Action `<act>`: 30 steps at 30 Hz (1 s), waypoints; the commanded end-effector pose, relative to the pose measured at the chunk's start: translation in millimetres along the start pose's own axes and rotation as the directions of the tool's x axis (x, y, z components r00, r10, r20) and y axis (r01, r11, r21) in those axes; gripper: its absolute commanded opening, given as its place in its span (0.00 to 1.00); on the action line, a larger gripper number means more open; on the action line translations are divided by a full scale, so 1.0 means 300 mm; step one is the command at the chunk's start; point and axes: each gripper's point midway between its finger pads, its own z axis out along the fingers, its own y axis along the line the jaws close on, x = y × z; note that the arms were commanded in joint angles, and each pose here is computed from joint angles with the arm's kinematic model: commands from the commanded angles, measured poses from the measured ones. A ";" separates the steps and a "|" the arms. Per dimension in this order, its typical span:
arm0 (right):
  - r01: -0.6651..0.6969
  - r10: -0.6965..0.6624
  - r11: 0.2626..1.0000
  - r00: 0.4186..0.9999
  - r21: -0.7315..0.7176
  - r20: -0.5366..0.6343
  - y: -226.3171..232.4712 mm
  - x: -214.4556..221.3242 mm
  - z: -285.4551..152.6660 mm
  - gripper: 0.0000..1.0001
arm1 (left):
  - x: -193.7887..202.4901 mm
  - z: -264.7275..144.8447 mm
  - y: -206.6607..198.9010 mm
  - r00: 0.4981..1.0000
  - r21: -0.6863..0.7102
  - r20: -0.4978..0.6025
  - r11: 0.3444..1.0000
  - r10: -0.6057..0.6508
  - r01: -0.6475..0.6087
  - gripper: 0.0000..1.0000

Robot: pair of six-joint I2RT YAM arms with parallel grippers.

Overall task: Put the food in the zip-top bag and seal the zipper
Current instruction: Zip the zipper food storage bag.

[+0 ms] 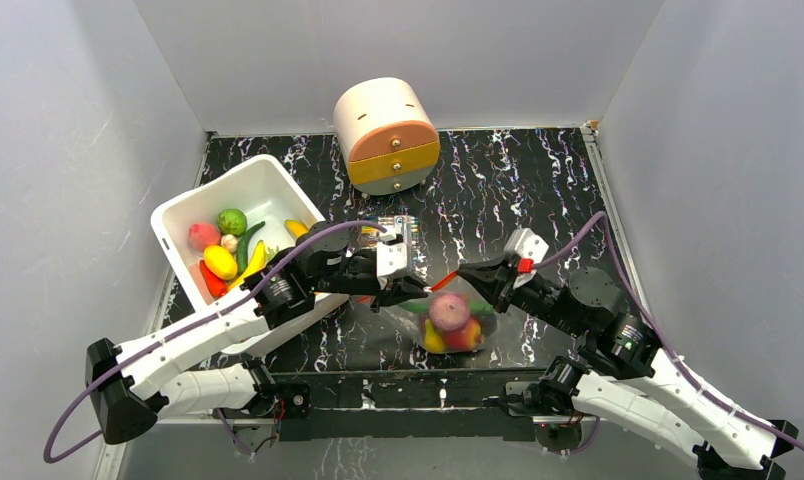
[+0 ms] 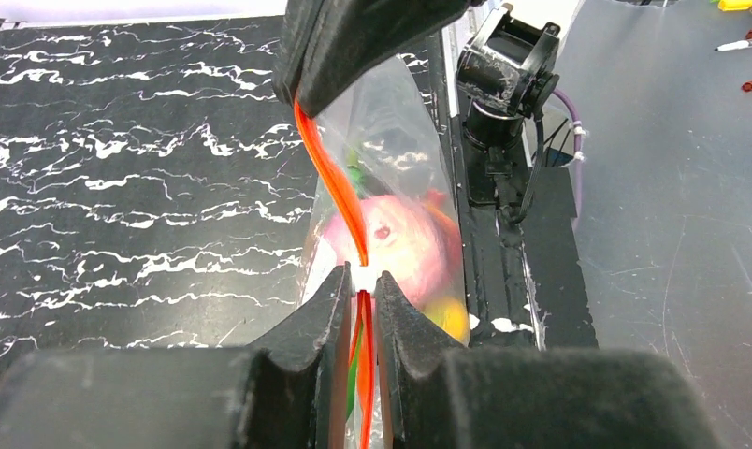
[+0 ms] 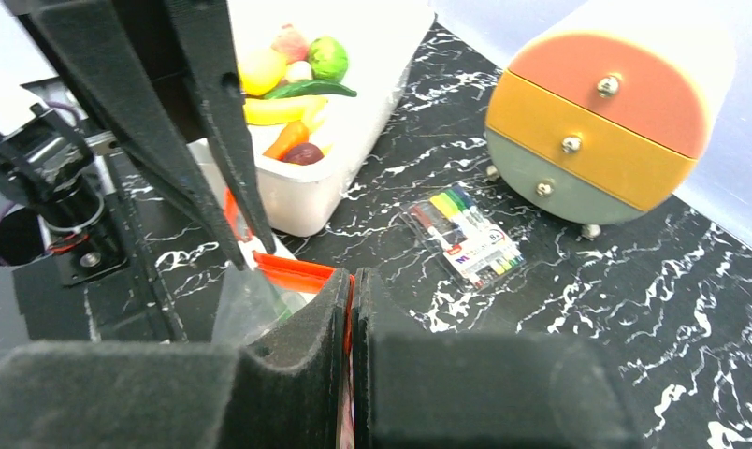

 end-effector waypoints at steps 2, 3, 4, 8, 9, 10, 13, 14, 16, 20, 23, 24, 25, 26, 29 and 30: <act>-0.015 -0.024 0.971 0.987 0.239 0.157 -0.147 -0.187 -0.060 0.00 | 0.051 -0.047 -0.033 0.998 0.001 -0.052 1.000 -0.026 0.026 0.00; -0.021 -0.021 0.965 0.988 0.260 0.156 -0.158 -0.185 -0.067 0.00 | 0.057 -0.052 -0.033 0.998 -0.004 -0.057 1.000 -0.027 0.027 0.00; -0.029 -0.017 0.959 0.987 0.282 0.161 -0.171 -0.186 -0.076 0.00 | 0.065 -0.056 -0.035 0.997 -0.009 -0.065 0.999 -0.032 0.032 0.00; -0.041 -0.019 0.944 0.984 0.328 0.177 -0.196 -0.196 -0.104 0.00 | 0.092 -0.080 -0.044 0.995 -0.026 -0.086 0.999 -0.040 0.038 0.00; -0.039 -0.020 0.943 0.985 0.330 0.172 -0.197 -0.193 -0.105 0.00 | 0.093 -0.086 -0.046 0.996 -0.030 -0.085 0.999 -0.042 0.040 0.00; -0.036 -0.020 0.943 0.986 0.332 0.166 -0.198 -0.190 -0.105 0.00 | 0.097 -0.091 -0.049 0.995 -0.033 -0.085 0.999 -0.044 0.041 0.00; -0.046 -0.005 0.944 0.988 0.328 0.153 -0.195 -0.178 -0.102 0.00 | 0.105 -0.107 -0.049 0.996 -0.055 -0.081 0.998 -0.047 0.043 0.00; -0.052 0.001 0.942 0.988 0.330 0.152 -0.196 -0.174 -0.104 0.00 | 0.111 -0.112 -0.050 0.995 -0.062 -0.083 0.997 -0.049 0.044 0.00; -0.070 0.013 0.933 0.987 0.354 0.160 -0.208 -0.172 -0.117 0.00 | 0.124 -0.121 -0.052 0.995 -0.071 -0.089 0.996 -0.053 0.047 0.00; -0.093 0.015 0.901 0.983 0.423 0.184 -0.247 -0.178 -0.158 0.00 | 0.146 -0.141 -0.063 0.993 -0.076 -0.107 0.996 -0.055 0.047 0.00; -0.097 0.010 0.877 0.983 0.471 0.185 -0.275 -0.191 -0.191 0.00 | 0.158 -0.160 -0.063 0.992 -0.095 -0.117 0.995 -0.051 0.039 0.00; -0.102 0.012 0.865 0.983 0.491 0.183 -0.287 -0.195 -0.205 0.00 | 0.163 -0.167 -0.064 0.991 -0.102 -0.121 0.994 -0.050 0.038 0.00; -0.107 0.014 0.854 0.983 0.509 0.183 -0.297 -0.198 -0.215 0.00 | 0.165 -0.173 -0.065 0.992 -0.107 -0.120 0.994 -0.049 0.036 0.00; -0.111 0.015 0.843 0.983 0.526 0.184 -0.307 -0.202 -0.226 0.00 | 0.170 -0.178 -0.066 0.992 -0.112 -0.120 0.993 -0.047 0.034 0.00; -0.132 0.024 0.817 0.980 0.561 0.195 -0.328 -0.217 -0.253 0.00 | 0.182 -0.190 -0.074 0.991 -0.115 -0.124 0.993 -0.049 0.035 0.00; -0.142 0.031 0.807 0.980 0.573 0.198 -0.335 -0.216 -0.262 0.00 | 0.187 -0.193 -0.077 0.990 -0.114 -0.129 0.993 -0.052 0.037 0.00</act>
